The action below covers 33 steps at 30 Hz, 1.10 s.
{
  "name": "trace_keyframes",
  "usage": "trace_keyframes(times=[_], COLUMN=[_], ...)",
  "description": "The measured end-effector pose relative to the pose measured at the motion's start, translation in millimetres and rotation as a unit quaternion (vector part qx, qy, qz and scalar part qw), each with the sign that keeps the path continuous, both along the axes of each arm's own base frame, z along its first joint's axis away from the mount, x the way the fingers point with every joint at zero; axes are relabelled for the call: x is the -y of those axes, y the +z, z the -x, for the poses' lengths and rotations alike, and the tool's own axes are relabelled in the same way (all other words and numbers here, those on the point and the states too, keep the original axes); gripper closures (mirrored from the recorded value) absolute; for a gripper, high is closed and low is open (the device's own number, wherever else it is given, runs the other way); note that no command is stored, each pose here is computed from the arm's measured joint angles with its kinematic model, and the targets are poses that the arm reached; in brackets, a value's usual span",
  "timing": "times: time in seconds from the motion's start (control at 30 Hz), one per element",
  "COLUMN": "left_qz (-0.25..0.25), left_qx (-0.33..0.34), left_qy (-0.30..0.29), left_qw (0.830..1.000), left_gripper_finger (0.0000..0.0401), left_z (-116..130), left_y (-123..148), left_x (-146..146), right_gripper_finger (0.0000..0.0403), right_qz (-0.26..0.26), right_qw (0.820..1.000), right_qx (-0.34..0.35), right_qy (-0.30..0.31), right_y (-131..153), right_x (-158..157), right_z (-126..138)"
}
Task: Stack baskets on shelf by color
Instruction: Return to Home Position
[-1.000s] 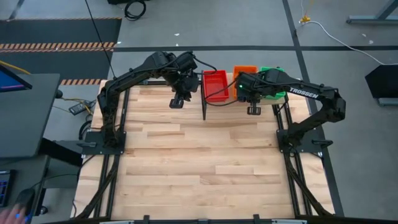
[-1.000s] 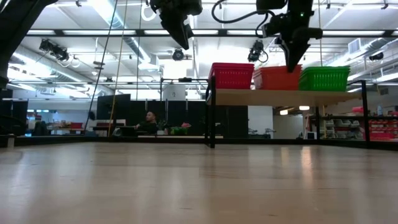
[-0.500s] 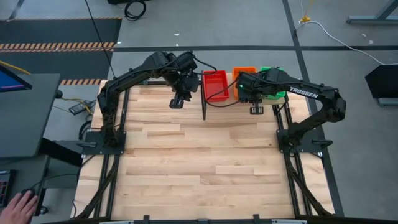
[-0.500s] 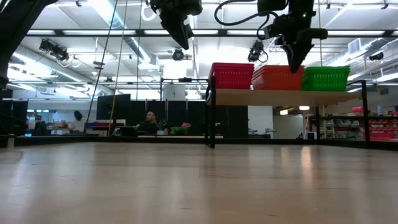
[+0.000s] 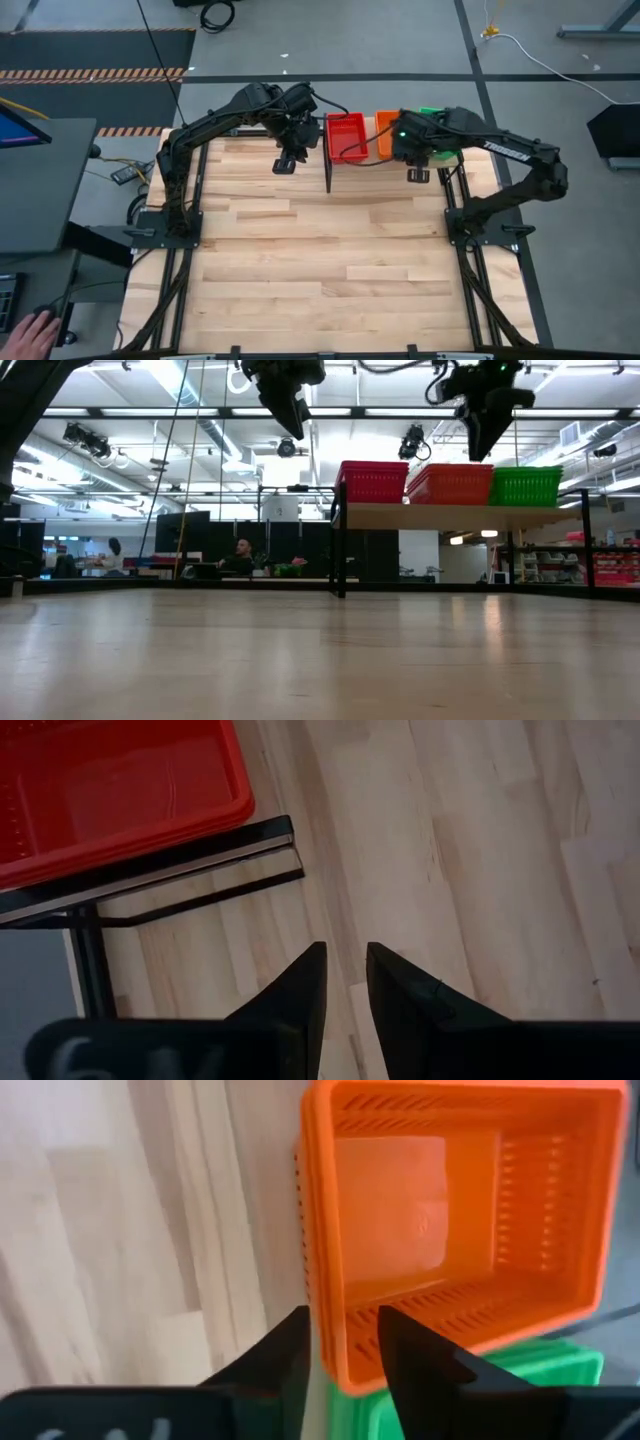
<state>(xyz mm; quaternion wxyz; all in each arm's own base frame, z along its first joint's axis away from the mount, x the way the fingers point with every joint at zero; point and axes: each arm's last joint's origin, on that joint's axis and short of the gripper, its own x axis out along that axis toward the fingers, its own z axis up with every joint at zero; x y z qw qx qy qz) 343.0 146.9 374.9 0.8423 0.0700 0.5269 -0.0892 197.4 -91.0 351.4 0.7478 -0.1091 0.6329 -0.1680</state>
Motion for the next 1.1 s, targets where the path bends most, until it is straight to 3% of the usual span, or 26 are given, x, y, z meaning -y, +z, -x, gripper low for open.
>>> trace_keyframes(times=[0.1, 0.23, 0.33, 0.5, 0.67, 0.8, 0.93, 1.1], left_qz=[0.004, 0.012, 0.013, 0.015, 0.041, 0.054, 0.053, 0.013], left_qx=[0.005, 0.030, 0.063, 0.136, 0.203, 0.217, 0.190, 0.124], left_qy=[0.014, 0.054, 0.091, 0.115, 0.102, 0.111, 0.144, 0.198], left_qw=[1.000, 0.998, 0.994, 0.984, 0.973, 0.968, 0.970, 0.972], left_gripper_finger=[0.0321, 0.0330, 0.0345, 0.0374, 0.0387, 0.0387, 0.0386, 0.0386], left_z=[-1.0, -0.4, 9.0, 30.4, 47.4, 52.3, 52.6, 55.0], left_y=[0.5, 6.7, 21.9, 56.4, 84.4, 91.9, 88.2, 80.4], left_x=[-0.5, -3.9, -5.7, 5.2, 22.5, 29.9, 34.7, 50.8], right_gripper_finger=[0.0259, 0.0253, 0.0255, 0.0256, 0.0257, 0.0257, 0.0257, 0.0257], right_qz=[-0.015, -0.074, -0.120, -0.132, -0.156, -0.188, -0.217, -0.233], right_qw=[0.998, 0.986, 0.973, 0.953, 0.924, 0.897, 0.878, 0.872], right_qx=[0.052, 0.140, 0.194, 0.269, 0.340, 0.387, 0.408, 0.405], right_qy=[-0.022, -0.043, -0.042, -0.049, -0.083, -0.105, -0.123, -0.145], right_y=[10.0, 23.2, 32.7, 35.1, 17.2, -7.0, -32.3, -63.8], right_x=[-5.7, -15.8, -25.6, -42.5, -57.0, -66.2, -73.3, -79.8], right_z=[10.3, 23.9, 36.2, 62.5, 85.6, 97.0, 108.9, 126.2])
